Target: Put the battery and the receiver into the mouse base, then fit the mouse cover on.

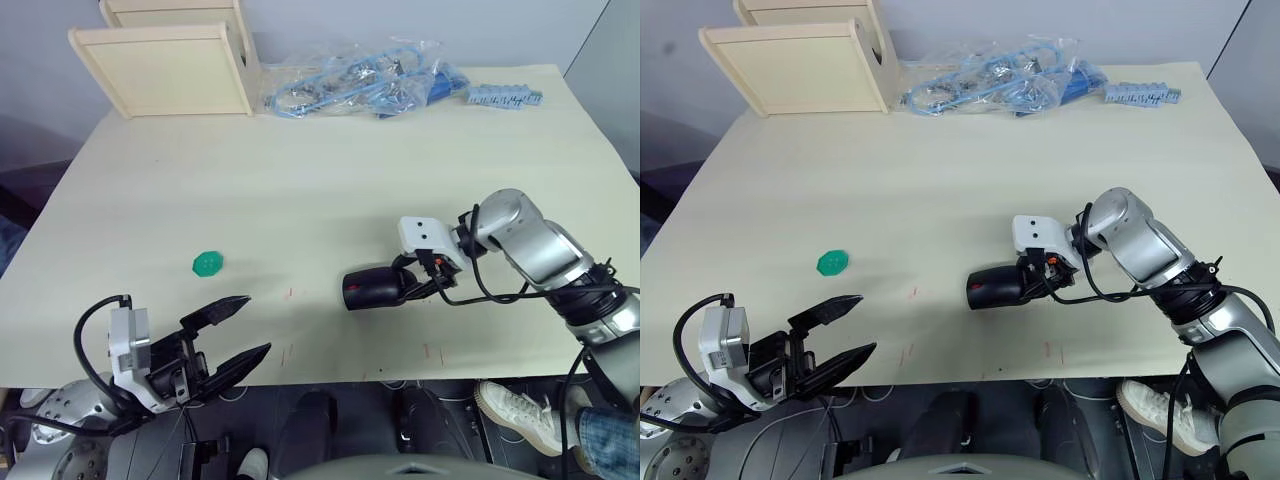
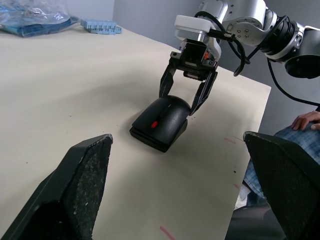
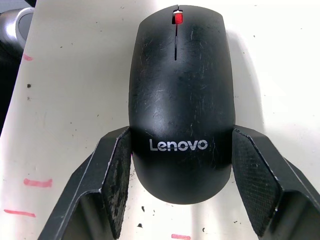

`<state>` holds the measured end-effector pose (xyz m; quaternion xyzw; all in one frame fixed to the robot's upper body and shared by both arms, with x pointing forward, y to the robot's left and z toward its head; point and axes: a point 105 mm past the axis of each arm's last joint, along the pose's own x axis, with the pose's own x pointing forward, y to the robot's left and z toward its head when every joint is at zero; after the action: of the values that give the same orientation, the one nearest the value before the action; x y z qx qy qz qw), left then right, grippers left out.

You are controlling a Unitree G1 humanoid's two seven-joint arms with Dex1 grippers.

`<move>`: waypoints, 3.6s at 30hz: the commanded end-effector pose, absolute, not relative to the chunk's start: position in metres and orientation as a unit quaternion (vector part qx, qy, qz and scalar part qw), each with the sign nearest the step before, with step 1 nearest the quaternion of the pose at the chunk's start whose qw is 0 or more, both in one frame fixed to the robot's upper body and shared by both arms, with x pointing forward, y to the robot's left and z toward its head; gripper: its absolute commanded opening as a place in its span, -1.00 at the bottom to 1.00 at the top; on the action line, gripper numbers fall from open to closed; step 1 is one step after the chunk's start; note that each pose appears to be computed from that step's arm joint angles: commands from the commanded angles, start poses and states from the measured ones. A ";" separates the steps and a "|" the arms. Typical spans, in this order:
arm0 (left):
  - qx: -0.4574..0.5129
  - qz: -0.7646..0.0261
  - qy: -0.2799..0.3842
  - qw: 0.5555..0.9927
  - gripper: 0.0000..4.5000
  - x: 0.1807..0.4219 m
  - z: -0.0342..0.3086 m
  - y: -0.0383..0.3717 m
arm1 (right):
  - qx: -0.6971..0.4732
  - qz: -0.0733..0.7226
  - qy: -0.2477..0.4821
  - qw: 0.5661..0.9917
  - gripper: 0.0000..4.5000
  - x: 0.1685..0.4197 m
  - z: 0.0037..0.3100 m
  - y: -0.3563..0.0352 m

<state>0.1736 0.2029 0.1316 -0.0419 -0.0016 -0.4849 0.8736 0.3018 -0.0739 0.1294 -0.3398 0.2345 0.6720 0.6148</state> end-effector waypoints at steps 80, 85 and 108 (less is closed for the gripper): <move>-0.035 -0.491 -0.010 0.871 1.00 0.170 0.133 0.199 | -0.336 0.671 0.244 0.614 0.23 0.298 0.122 -0.064; -0.035 -0.490 -0.008 0.871 1.00 0.169 0.132 0.200 | -0.339 0.669 0.251 0.612 0.23 0.297 0.119 -0.064; -0.035 -0.486 -0.006 0.873 1.00 0.170 0.131 0.202 | -0.337 0.672 0.248 0.610 0.23 0.297 0.120 -0.062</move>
<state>0.1719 0.2022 0.1288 -0.0388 -0.0032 -0.4826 0.8749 0.3036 -0.0657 0.1269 -0.3403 0.2382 0.6623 0.6235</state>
